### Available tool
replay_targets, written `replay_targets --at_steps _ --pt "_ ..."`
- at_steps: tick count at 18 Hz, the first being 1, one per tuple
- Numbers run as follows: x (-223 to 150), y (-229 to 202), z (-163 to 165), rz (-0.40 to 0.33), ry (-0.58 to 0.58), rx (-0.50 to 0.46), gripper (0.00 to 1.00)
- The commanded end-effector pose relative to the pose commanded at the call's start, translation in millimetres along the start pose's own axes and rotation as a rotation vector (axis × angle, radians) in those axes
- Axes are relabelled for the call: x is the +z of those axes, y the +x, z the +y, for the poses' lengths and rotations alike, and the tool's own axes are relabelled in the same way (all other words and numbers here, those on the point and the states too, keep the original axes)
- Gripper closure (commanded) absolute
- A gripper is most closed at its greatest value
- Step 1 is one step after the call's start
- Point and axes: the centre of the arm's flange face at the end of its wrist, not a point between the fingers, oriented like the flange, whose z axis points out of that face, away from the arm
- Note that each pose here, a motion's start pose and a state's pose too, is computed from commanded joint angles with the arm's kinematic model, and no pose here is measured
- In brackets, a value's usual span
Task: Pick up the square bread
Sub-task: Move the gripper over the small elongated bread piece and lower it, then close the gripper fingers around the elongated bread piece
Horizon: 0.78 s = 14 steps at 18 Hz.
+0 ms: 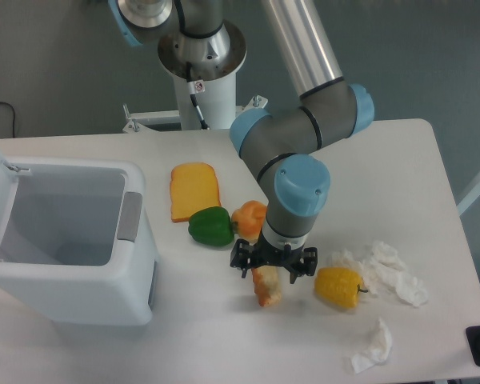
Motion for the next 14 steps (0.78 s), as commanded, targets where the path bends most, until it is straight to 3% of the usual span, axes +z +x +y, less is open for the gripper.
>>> replay_targets --at_steps 14 --pt "24 -6 6 0.020 -0.034 -0.013 0.00"
